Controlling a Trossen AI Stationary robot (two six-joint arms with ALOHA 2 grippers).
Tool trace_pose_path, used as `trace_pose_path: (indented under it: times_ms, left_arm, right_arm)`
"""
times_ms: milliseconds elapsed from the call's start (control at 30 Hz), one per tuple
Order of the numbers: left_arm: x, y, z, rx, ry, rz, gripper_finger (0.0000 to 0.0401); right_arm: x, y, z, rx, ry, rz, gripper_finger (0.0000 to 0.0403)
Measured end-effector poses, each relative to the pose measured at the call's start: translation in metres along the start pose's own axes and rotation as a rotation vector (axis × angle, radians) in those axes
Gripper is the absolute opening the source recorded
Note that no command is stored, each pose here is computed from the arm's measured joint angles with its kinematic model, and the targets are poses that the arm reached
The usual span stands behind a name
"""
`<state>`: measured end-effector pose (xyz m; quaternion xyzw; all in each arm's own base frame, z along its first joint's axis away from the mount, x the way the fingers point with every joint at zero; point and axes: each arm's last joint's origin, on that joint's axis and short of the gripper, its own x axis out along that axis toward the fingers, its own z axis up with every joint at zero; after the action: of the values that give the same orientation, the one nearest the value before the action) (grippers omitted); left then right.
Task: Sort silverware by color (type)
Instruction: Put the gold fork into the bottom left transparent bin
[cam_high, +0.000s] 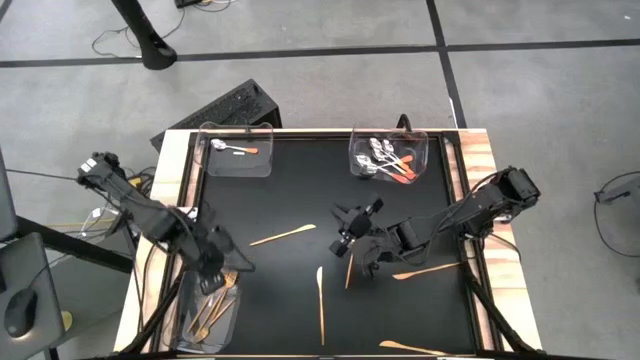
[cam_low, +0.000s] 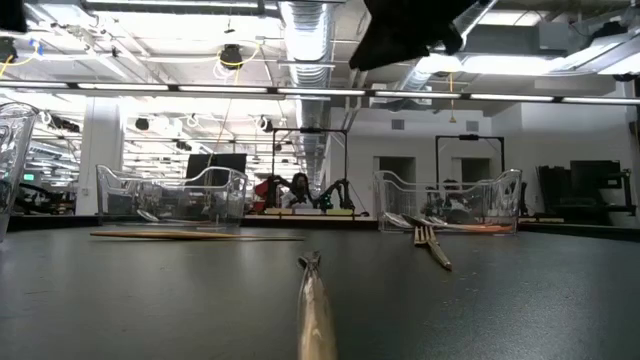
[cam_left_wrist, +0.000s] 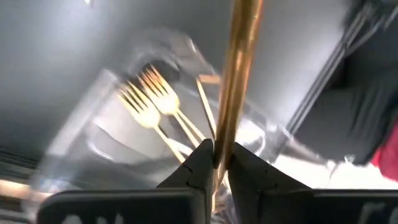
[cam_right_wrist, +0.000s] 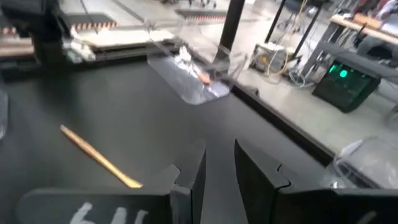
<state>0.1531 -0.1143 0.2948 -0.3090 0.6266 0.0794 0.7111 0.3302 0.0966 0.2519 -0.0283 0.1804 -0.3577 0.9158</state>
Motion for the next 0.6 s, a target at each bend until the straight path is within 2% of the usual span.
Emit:
trace_pose_path:
  times_ms: [200,333,467,600]
  left_arm:
    - [0.049,0.004,-0.015,-0.034,0.18,-0.099,0.0078]
    - [0.057,0.008,-0.019,-0.071,0.231,-0.09,0.0104]
    - [0.051,0.011,-0.017,-0.084,0.163,-0.07,0.0113]
    - [0.032,0.01,-0.015,-0.046,0.021,-0.119,0.0114]
  right_arm:
    - [0.002,-0.002,-0.006,-0.008,0.069,0.045,0.0109]
    - [0.002,-0.003,-0.008,-0.027,0.082,0.037,0.0109]
    - [0.007,-0.006,-0.011,-0.05,0.144,0.087,0.0109]
    - [0.022,-0.001,-0.02,-0.014,0.278,0.266,0.0109]
